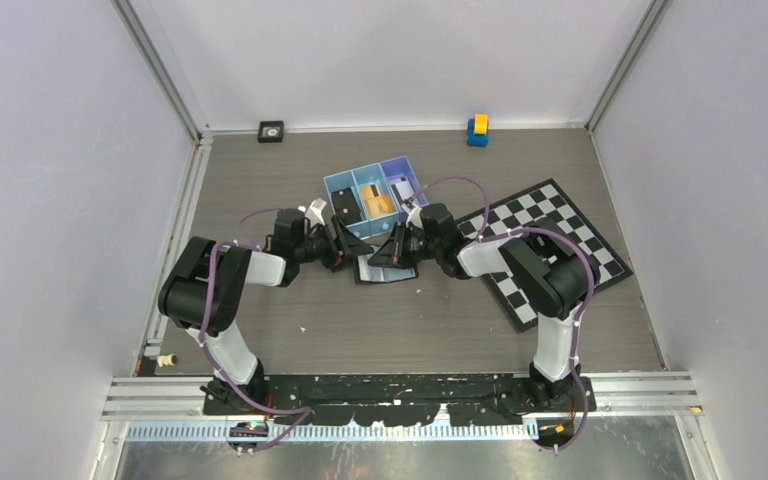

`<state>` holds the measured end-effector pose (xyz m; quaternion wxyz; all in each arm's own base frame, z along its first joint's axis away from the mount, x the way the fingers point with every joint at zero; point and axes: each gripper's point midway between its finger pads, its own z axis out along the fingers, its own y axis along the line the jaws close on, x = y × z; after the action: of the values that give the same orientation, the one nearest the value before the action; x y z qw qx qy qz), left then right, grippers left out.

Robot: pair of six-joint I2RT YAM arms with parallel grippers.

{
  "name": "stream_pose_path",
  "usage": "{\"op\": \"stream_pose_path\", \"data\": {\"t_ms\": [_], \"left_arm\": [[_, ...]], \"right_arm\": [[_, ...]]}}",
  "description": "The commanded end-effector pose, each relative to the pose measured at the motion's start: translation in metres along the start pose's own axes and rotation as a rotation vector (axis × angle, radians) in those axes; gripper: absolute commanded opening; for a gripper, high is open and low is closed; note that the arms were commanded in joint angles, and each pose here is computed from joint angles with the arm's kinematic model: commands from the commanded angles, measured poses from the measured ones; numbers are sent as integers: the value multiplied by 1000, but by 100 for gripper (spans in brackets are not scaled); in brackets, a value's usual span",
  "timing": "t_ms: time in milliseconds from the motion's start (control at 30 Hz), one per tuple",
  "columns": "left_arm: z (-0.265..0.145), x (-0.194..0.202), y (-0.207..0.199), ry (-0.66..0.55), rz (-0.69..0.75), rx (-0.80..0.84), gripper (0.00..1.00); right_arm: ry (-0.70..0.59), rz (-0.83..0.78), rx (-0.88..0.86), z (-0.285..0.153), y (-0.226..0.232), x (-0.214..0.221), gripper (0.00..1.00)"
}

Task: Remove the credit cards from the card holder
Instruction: Remove the credit card from the card holder.

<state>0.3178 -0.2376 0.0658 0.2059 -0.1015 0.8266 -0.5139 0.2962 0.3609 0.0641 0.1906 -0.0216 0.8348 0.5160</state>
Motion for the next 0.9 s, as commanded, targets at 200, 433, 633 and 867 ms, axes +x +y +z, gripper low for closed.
{"op": "stream_pose_path", "data": {"t_ms": [200, 433, 633, 867], "left_arm": [[4, -9, -5, -11, 36, 9, 51], [4, -9, -2, -10, 41, -11, 43], [3, -9, 1, -11, 44, -33, 42], [2, -10, 3, -14, 53, -49, 31]], "right_arm": [[55, 6, -39, 12, 8, 4, 16], [44, -12, -5, 8, 5, 3, 28], [0, -27, 36, 2, 3, -5, 33], [-102, 12, 108, -19, -14, -24, 34]]}}
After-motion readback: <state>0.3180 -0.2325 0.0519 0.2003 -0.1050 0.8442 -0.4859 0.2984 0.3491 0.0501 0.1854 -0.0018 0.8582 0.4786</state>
